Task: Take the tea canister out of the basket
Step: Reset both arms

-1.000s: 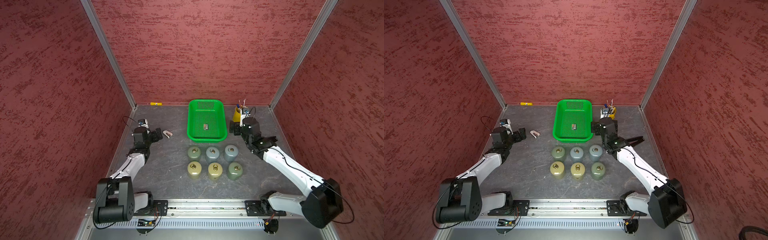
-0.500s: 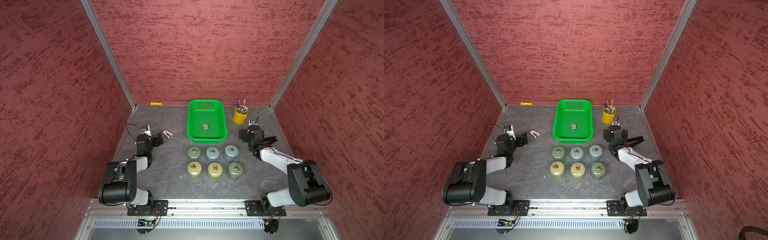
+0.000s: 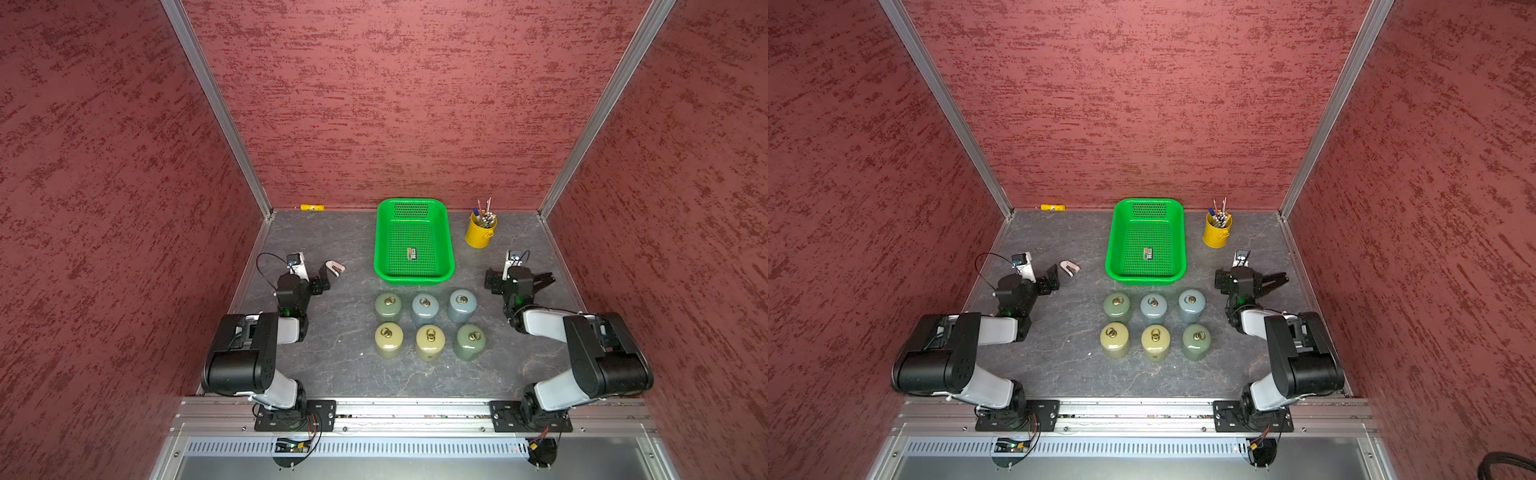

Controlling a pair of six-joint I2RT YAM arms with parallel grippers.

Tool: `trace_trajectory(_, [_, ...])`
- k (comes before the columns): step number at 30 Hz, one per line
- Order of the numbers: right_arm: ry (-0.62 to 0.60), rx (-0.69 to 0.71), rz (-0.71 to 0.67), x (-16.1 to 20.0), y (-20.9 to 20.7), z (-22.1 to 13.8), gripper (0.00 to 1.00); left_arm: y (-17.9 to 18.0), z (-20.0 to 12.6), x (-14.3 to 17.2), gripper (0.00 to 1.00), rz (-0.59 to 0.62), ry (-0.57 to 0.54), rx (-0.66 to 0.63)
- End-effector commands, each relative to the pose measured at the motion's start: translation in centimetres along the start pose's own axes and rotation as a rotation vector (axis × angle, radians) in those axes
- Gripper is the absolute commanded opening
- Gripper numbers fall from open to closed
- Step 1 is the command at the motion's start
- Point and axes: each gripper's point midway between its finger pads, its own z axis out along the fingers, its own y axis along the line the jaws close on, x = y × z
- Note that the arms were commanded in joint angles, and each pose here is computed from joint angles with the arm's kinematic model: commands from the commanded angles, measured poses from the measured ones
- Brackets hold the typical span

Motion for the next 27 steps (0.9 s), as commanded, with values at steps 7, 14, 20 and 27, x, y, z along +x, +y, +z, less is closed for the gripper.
trace_trajectory(7, [-0.259,-0.075,0.034,-3.1,0.8,-1.6,0.99,0.0,0.0,-2.1,1.0,0.016,-0.087,-0.013])
trace_trajectory(14, [-0.221,-0.05,0.047,-3.0,0.4,-1.1,0.99,-0.2,0.3,-2.1,1.0,0.033,-0.074,-0.027])
trace_trajectory(20, [-0.23,-0.052,0.045,-3.1,0.4,-1.1,0.99,-0.3,0.3,-2.1,1.0,0.038,-0.076,-0.03])
trace_trajectory(27, [-0.226,-0.052,0.044,-3.0,0.4,-1.1,0.99,-0.4,0.3,-2.1,1.0,0.042,-0.076,-0.033])
